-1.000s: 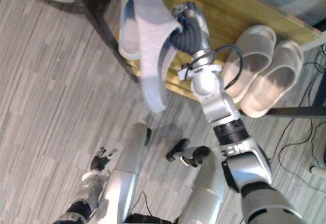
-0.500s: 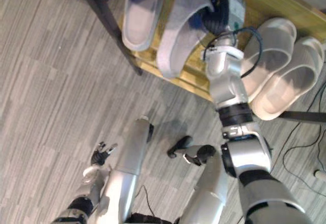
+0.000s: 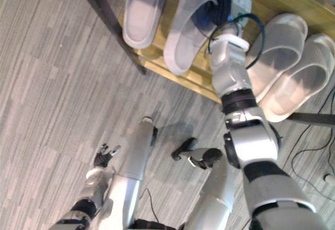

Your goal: Organize the slippers on the shoe rack

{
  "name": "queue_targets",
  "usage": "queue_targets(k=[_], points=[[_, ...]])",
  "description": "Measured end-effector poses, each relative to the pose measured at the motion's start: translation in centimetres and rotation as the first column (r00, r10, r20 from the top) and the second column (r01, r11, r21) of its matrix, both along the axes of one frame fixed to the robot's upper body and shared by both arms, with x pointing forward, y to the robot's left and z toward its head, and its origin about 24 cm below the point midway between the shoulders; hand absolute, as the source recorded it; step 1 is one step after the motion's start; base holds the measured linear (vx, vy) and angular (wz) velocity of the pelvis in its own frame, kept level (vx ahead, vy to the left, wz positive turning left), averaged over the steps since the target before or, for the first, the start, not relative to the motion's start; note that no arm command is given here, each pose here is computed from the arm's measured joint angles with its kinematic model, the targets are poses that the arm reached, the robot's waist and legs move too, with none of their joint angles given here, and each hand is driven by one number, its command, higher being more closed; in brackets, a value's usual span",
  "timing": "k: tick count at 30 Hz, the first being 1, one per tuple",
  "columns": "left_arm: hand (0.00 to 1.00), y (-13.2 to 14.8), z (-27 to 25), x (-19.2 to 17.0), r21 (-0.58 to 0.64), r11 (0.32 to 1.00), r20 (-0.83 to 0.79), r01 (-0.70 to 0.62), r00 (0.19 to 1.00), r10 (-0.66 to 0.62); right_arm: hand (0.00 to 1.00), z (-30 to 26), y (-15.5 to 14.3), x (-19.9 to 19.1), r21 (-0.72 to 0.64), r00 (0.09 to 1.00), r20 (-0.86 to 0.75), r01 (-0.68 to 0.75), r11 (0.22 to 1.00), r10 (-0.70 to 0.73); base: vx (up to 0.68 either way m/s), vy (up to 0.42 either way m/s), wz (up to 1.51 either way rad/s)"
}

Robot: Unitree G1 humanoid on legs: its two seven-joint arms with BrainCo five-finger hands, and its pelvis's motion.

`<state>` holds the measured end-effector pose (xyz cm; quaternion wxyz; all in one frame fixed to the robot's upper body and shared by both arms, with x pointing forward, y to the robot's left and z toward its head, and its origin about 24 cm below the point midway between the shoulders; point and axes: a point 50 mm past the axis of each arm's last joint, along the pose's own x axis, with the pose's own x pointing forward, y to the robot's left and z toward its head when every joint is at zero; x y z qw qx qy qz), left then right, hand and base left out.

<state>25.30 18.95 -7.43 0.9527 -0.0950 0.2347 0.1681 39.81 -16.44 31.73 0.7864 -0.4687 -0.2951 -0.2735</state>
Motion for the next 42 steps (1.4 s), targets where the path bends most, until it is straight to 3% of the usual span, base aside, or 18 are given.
queue_targets(k=[8,16,31,33,35,36,42], points=[[0.0,0.0,0.4,0.5,-0.01,1.0,0.018,-0.028,0.999,0.028,0.0,-0.4,0.8,0.1,0.048,0.999,0.001,-0.035,0.998,0.035,-0.01,0.004,0.01],[0.0,0.1,0.6,0.6,-0.023,0.999,0.032,-0.04,0.999,0.04,0.0,-2.6,3.3,-0.3,0.186,0.983,-0.013,-0.177,0.966,0.183,-0.01,0.003,-0.01],[0.0,0.4,0.8,0.5,-0.035,0.998,0.044,-0.061,0.997,0.063,0.0,-6.4,4.2,-1.7,0.342,0.949,-0.026,-0.288,0.895,0.315,-0.01,-0.003,-0.06],[0.0,0.6,0.7,0.3,-0.041,0.996,0.038,-0.076,0.996,0.078,0.0,-7.1,4.4,-2.1,0.374,0.939,-0.027,-0.309,0.874,0.343,0.01,-0.009,-0.04],[0.0,1.0,0.5,0.0,-0.047,0.994,0.029,-0.098,0.995,0.099,0.0,-8.8,4.8,-2.8,0.49,0.916,-0.004,-0.348,0.799,0.401,0.02,-0.013,-0.03],[0.0,1.0,0.5,0.0,-0.047,0.994,0.029,-0.098,0.995,0.1,0.0,-8.9,4.8,-2.9,0.496,0.915,-0.002,-0.35,0.795,0.404,0.02,-0.015,-0.06],[0.0,1.7,0.1,-0.5,-0.057,0.99,0.009,-0.133,0.991,0.133,0.0,-13.7,5.2,-4.4,0.709,0.869,0.03,-0.367,0.603,0.494,0.0,-0.004,-0.02]])
